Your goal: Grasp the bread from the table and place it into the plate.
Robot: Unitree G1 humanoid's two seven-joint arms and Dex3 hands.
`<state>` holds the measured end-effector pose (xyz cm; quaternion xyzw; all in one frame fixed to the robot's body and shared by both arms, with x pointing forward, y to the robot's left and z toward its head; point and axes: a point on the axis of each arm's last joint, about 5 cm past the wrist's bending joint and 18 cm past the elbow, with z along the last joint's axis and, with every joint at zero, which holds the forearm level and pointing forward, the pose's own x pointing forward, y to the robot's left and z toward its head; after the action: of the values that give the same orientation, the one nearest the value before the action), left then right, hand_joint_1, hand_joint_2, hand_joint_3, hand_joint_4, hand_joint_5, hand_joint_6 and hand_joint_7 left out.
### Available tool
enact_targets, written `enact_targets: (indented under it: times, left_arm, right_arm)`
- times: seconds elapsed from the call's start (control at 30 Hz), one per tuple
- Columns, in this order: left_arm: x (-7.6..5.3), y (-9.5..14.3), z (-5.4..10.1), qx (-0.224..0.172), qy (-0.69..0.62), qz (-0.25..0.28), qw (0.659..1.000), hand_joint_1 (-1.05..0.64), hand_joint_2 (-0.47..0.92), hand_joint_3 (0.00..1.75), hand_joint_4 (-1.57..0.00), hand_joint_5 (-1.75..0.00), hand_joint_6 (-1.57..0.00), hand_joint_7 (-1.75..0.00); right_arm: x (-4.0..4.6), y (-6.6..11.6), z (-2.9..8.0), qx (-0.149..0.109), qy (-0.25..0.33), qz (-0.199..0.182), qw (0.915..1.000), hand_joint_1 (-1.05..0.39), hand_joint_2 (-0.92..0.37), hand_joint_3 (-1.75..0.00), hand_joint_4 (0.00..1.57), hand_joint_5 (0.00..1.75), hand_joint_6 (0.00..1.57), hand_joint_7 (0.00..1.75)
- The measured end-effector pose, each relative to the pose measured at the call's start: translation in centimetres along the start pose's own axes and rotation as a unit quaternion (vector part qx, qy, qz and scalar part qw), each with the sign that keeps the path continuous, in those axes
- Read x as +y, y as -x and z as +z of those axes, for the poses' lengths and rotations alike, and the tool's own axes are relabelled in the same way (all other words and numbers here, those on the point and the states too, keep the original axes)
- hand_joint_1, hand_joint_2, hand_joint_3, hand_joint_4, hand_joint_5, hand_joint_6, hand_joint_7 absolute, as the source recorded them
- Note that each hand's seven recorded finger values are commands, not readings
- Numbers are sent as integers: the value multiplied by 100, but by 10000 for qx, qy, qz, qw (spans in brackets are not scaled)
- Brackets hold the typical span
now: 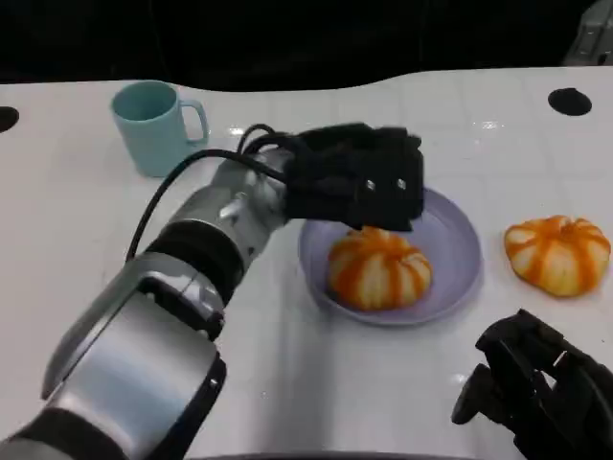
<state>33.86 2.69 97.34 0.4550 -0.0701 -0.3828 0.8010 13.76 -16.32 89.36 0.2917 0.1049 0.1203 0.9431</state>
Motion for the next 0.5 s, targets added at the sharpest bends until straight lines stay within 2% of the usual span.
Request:
enact_targets:
  times: [0.1,0.2,0.3,0.37,0.4,0.47,0.5]
  left_arm:
    - [1,22,-45,6,137,35,9999,-86,92,32,-12,-14,-20,-4]
    - [-46,42,-99,-21,447,-6,9990,-80,92,34,-22,-21,-29,-8]
    - [-109,126,-225,-620,1753,222,9823,-79,92,35,-24,-23,-31,-9]
    - [-147,159,-287,-695,2085,267,9752,-79,92,35,-24,-23,-31,-9]
    - [-160,169,-308,-685,2154,258,9738,-77,92,33,-35,-44,-43,-13]
    - [-185,210,-366,-877,2768,545,9554,-70,92,34,-39,-96,-59,-24]
    - [-205,235,-397,-1041,3217,758,9380,-69,92,34,-39,-109,-62,-29]
  right_arm:
    - [2,-5,4,-9,3,10,10000,-51,-92,-21,60,168,55,139]
    - [4,-9,6,-11,6,20,10000,-52,-92,-21,60,169,55,140]
    - [-2,-9,9,-9,18,14,10000,-52,-92,-22,60,169,55,140]
    - [-5,-8,10,-4,24,10,10000,-52,-92,-22,59,169,55,140]
    - [-5,-8,10,-4,24,10,10000,-52,-92,-22,60,169,55,140]
    - [-3,-10,10,-4,25,16,10000,-52,-92,-22,60,169,55,140]
    - [-4,-10,11,-4,27,13,10000,-52,-92,-22,60,169,56,140]
